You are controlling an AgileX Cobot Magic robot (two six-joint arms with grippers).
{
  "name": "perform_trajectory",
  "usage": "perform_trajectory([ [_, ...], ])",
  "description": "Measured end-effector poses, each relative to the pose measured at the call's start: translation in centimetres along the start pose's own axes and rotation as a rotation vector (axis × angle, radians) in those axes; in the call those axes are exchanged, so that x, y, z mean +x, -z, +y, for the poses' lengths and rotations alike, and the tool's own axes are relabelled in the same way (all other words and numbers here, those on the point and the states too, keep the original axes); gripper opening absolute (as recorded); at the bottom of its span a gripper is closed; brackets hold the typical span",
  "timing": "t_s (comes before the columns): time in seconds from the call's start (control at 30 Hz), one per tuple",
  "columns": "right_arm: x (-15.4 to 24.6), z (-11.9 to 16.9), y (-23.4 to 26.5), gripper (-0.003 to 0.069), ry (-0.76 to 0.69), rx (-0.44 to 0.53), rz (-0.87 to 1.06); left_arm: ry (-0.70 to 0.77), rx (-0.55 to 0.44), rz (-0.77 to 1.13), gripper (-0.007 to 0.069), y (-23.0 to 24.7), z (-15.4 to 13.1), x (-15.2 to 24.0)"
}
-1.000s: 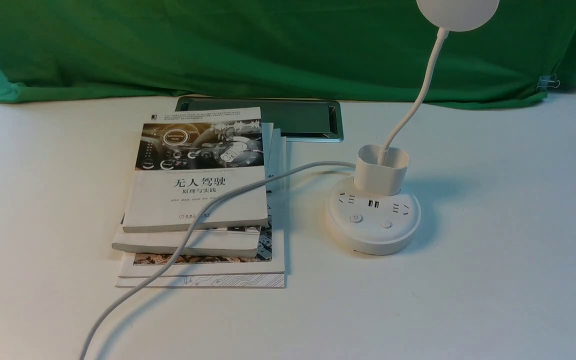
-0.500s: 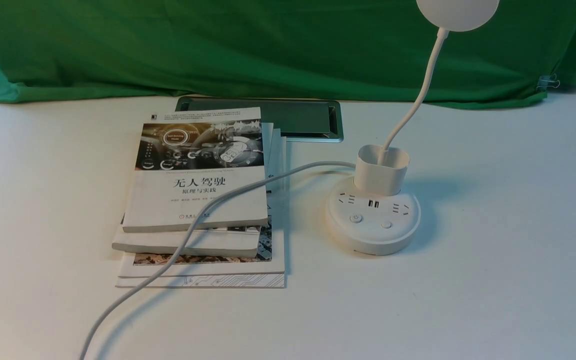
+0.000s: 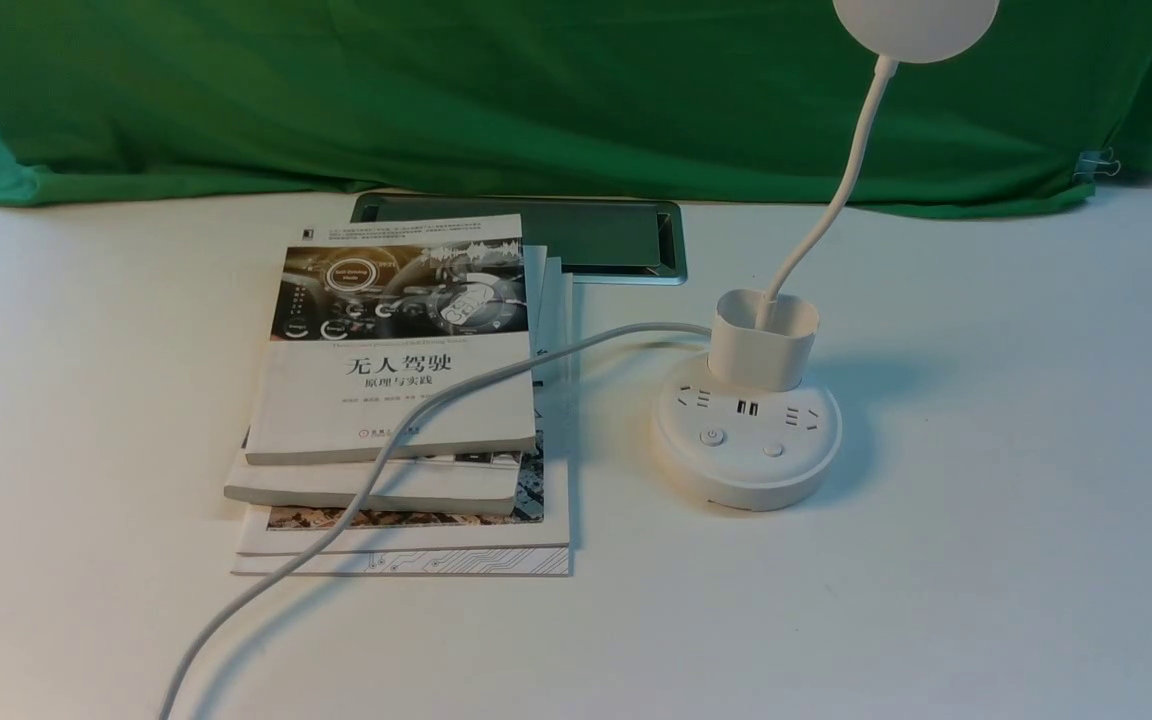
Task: Turn on the desk lamp on the white desktop with your hand.
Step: 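Press the button on the base of the white desk lamp with the right gripper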
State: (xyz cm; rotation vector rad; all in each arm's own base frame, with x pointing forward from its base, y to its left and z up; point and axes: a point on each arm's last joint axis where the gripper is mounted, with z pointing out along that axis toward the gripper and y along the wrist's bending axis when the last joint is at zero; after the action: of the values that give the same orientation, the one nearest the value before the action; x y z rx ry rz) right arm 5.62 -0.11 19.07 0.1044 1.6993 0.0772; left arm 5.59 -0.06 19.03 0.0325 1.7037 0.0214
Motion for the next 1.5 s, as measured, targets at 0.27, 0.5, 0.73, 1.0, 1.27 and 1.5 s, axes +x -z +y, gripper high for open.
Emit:
perform_trajectory([
  [0.27,-0.7,0.4,0.0,0.0241,-0.947,-0.081,-0.048,0.0,0.0,0.0,0.0021,0.0,0.0,0.0],
  [0.5,-0.6,0.5,0.0,0.0241,-1.007,-0.079,-0.037,0.0,0.0,0.0,0.0021,0.0,0.0,0.0],
  [0.73,-3.4,1.3,0.8,0.0195,-0.618,-0.196,-0.097,0.0,0.0,0.0,0.0021,0.0,0.0,0.0],
  [1.0,-16.5,5.7,-1.2,0.0027,0.126,-0.392,0.036,0.0,0.0,0.0,0.0021,0.0,0.0,0.0],
  [1.27,-19.2,10.3,-8.1,0.0027,0.536,-0.558,0.546,0.0,0.0,0.0,0.0021,0.0,0.0,0.0],
  [1.5,-15.0,13.4,-15.4,0.0027,0.614,-0.596,0.767,0.0,0.0,0.0,0.0021,0.0,0.0,0.0],
])
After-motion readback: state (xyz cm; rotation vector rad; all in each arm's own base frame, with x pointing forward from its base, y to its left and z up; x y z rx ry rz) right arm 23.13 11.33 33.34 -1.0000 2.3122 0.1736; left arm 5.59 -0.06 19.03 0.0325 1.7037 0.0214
